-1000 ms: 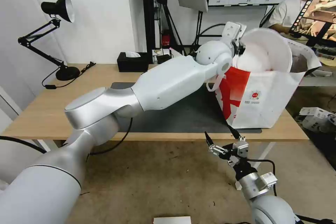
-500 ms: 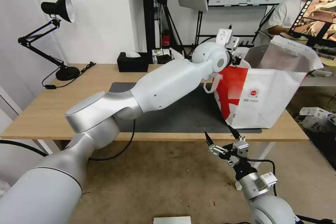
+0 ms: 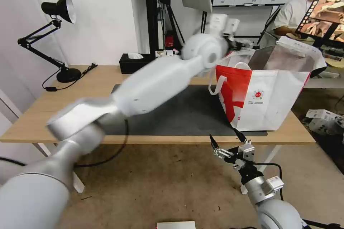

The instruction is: Pick up the trash from the table and place it into the takeout bag.

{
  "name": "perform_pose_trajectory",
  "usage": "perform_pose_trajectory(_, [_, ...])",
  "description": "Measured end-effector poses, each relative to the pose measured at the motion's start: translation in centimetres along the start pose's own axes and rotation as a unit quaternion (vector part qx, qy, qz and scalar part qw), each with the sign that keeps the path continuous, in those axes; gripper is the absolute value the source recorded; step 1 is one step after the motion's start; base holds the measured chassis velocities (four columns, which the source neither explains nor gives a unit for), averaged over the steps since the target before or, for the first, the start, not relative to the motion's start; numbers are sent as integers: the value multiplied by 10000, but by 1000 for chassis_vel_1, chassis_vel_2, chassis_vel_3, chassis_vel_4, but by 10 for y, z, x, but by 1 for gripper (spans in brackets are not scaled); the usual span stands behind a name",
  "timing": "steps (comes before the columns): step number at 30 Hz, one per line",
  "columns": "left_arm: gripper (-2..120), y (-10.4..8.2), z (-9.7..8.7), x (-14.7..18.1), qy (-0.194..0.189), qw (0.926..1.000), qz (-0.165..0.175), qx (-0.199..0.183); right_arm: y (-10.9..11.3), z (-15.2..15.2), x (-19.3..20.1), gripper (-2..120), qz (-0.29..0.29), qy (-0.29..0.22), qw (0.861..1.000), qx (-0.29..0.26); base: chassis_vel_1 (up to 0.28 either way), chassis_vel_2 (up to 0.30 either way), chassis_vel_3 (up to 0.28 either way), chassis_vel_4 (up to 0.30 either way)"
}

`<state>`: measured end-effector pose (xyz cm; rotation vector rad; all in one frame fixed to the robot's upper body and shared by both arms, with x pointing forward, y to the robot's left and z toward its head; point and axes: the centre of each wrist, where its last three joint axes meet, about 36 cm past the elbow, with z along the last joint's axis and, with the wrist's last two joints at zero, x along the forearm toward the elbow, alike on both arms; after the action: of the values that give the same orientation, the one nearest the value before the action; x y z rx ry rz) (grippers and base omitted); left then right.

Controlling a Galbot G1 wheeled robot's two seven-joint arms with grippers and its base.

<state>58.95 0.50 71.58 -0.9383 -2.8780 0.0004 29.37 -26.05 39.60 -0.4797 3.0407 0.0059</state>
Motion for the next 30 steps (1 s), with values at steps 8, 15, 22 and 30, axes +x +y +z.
perform_pose_trajectory(8, [100,55,54,94,-297,9984,-390,283,0,0,0,100,2,1,10000,0,0,0,0,0])
perform_pose_trajectory(15, [100,107,104,180,-406,9926,-1106,283,0,0,0,100,1,0,10000,-1,0,0,0,0])
perform_pose_trajectory(22, [100,125,152,259,-531,9798,-1921,-137,0,0,0,100,1,1,10000,0,0,0,0,0])
perform_pose_trajectory(30, [100,115,209,305,-744,9625,-2606,-87,0,0,0,100,0,1,10000,0,0,0,0,0])
